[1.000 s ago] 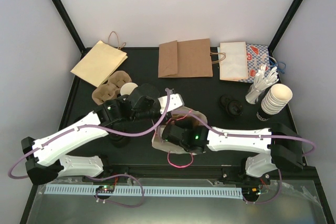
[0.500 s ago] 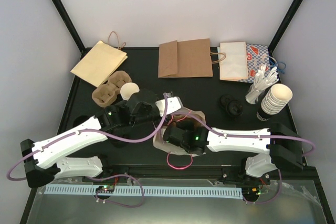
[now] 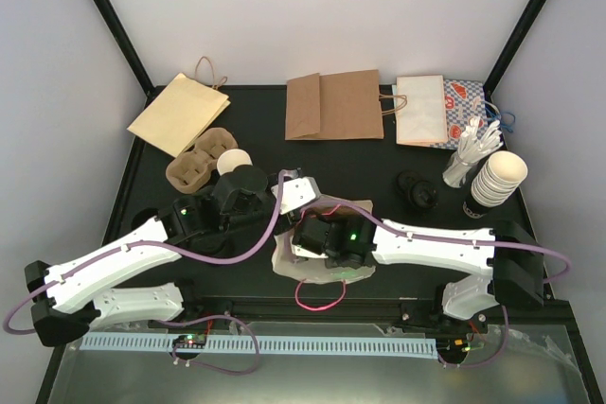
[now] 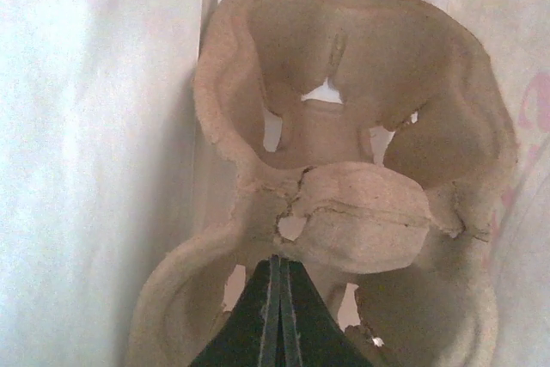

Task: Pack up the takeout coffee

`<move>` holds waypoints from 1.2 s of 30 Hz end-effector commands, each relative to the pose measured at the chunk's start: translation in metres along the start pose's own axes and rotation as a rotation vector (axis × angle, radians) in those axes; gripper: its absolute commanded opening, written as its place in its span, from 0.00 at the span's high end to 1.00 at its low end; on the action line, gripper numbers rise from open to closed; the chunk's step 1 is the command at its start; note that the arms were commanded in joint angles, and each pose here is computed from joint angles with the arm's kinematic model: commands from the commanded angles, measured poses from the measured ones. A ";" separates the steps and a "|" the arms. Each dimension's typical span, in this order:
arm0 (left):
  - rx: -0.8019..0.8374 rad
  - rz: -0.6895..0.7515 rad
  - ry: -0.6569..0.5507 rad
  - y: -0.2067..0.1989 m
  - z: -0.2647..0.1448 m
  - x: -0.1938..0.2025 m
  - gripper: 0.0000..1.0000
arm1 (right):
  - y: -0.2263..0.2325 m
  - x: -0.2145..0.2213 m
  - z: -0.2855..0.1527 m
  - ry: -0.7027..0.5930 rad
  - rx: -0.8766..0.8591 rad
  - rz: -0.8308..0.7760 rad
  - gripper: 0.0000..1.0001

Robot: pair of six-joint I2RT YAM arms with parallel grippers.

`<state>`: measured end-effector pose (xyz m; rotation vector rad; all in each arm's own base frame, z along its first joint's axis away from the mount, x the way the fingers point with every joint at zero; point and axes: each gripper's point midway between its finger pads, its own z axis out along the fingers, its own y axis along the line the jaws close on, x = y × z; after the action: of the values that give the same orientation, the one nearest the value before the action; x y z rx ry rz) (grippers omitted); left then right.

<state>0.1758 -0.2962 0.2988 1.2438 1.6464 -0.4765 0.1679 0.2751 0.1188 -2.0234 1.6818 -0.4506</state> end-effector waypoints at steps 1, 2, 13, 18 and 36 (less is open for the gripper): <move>0.092 0.004 0.049 -0.021 0.006 0.017 0.98 | -0.005 -0.021 -0.024 -0.102 -0.086 0.119 0.99; 0.089 0.004 0.050 -0.020 0.006 0.017 0.98 | -0.003 -0.021 -0.026 -0.103 -0.101 0.124 0.99; 0.043 -0.001 0.052 -0.012 0.006 0.013 0.98 | 0.013 -0.019 -0.033 -0.084 -0.069 0.130 0.99; 0.011 -0.004 0.040 -0.004 0.008 0.002 0.98 | 0.016 -0.012 -0.008 -0.054 0.042 0.118 0.99; -0.144 0.176 0.056 0.027 0.031 -0.006 0.98 | -0.103 -0.008 0.037 -0.046 0.465 0.202 0.99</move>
<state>0.2165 -0.2984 0.3023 1.2191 1.6035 -0.2119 0.2472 0.2805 0.1192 -1.6675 1.6183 -0.6441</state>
